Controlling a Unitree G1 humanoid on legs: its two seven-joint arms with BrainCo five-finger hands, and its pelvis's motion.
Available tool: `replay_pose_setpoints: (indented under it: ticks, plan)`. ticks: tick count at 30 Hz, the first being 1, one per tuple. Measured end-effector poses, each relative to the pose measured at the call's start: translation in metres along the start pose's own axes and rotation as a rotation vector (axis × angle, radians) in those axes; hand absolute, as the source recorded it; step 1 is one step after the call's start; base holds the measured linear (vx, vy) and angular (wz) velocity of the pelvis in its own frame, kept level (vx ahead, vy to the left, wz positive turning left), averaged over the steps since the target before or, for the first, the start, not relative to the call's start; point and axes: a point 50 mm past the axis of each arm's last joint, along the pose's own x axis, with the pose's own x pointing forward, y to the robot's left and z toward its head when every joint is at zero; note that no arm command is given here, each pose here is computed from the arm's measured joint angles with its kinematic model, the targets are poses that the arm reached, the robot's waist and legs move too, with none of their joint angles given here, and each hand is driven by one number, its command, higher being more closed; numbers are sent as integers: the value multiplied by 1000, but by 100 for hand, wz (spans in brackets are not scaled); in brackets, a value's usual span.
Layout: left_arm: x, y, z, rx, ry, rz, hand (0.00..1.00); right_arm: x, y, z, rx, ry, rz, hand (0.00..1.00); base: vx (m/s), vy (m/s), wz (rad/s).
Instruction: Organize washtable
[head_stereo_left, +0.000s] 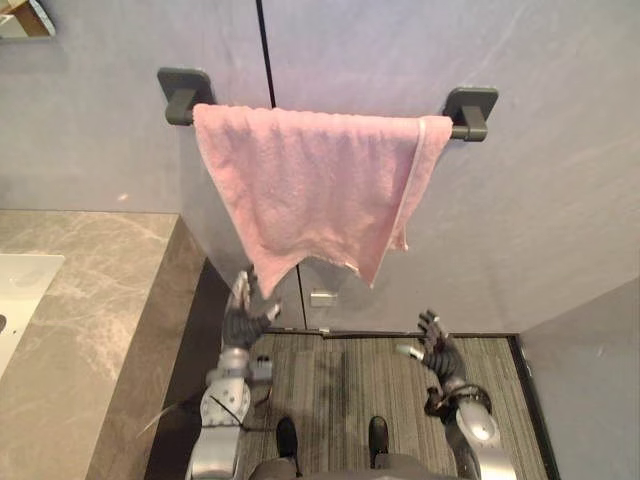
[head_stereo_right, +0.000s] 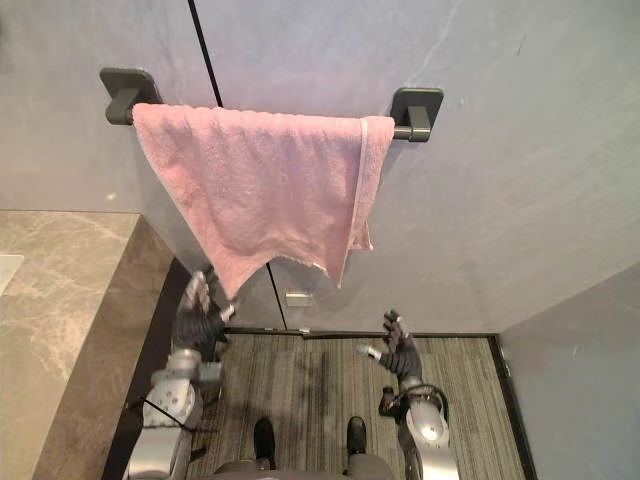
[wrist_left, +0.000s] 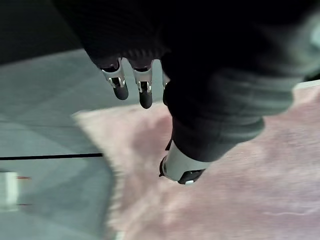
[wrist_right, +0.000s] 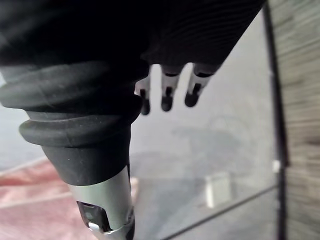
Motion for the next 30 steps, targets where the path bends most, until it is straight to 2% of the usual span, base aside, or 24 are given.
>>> replay_pose_setpoints:
  ticks: [4,8,10,11,12,14,16,19,22,24,27,30]
  plan:
    - [-37,11,-66,36,319,7,0,-24,6,-34,-37,163,65,0,-2,1,-2]
    - [-75,12,-102,46,527,-103,0,-33,17,-33,-110,177,196,0,-6,4,-8]
    - [-102,6,-110,54,603,-310,0,-33,30,-19,-170,123,341,0,-19,7,-6]
    - [-107,4,-110,42,613,-368,0,-32,33,-17,-182,116,383,0,-8,3,-5]
    - [-107,4,-98,40,572,-484,0,-28,40,-11,-205,99,479,0,0,0,0]
    - [-105,3,-86,-21,532,-574,0,-25,46,1,-187,60,554,0,4,0,3]
    - [-99,-3,-63,-145,451,-671,0,-26,62,29,-96,-51,677,0,0,0,0]
    - [-80,-16,-21,-325,270,-729,0,-35,84,66,63,-221,819,0,45,12,13]
    - [-59,-33,17,-451,69,-754,0,-36,100,91,137,-359,884,0,80,21,15]
    - [-45,-42,34,-542,-18,-712,0,-29,112,109,186,-457,861,0,96,9,0]
    - [-25,-47,56,-585,-125,-651,0,-18,128,128,243,-549,824,0,96,0,-2]
    - [-4,-53,78,-557,-227,-583,0,-8,137,148,231,-624,806,0,46,-1,2]
